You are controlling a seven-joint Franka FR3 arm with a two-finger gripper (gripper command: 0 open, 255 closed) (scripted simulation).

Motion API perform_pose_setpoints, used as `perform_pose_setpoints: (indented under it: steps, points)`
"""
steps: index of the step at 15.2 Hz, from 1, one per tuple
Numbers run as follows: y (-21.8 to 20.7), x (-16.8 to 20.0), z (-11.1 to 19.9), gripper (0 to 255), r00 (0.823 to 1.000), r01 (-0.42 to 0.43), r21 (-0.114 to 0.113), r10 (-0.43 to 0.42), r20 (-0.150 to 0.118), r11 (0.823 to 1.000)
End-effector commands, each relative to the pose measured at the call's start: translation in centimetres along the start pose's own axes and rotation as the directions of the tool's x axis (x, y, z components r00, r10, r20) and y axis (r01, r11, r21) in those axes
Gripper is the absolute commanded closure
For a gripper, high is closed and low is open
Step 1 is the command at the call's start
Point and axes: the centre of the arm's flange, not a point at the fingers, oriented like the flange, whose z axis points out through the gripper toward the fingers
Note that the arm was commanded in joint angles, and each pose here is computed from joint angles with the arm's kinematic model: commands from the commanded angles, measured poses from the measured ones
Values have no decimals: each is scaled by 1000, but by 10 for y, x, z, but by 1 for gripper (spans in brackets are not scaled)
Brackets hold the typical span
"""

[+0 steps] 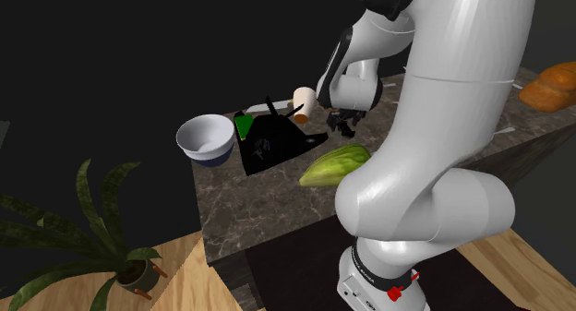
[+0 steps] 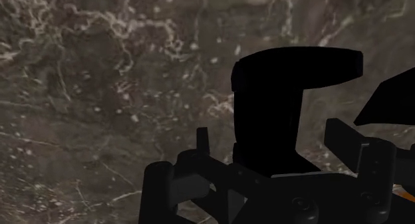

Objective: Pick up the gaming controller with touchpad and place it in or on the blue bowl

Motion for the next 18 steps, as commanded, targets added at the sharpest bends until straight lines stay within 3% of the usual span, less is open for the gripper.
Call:
perform_pose_setpoints:
  steps: [1, 8, 9, 18]
  points:
    - [0, 0, 3, 0, 1000, 0, 0, 0, -1, 1000]
    - [0, 0, 3, 0, 1000, 0, 0, 0, -1, 1000]
    - [0, 0, 3, 255, 1000, 0, 0, 0, -1, 1000]
    - [0, 0, 3, 255, 1000, 0, 0, 0, -1, 1000]
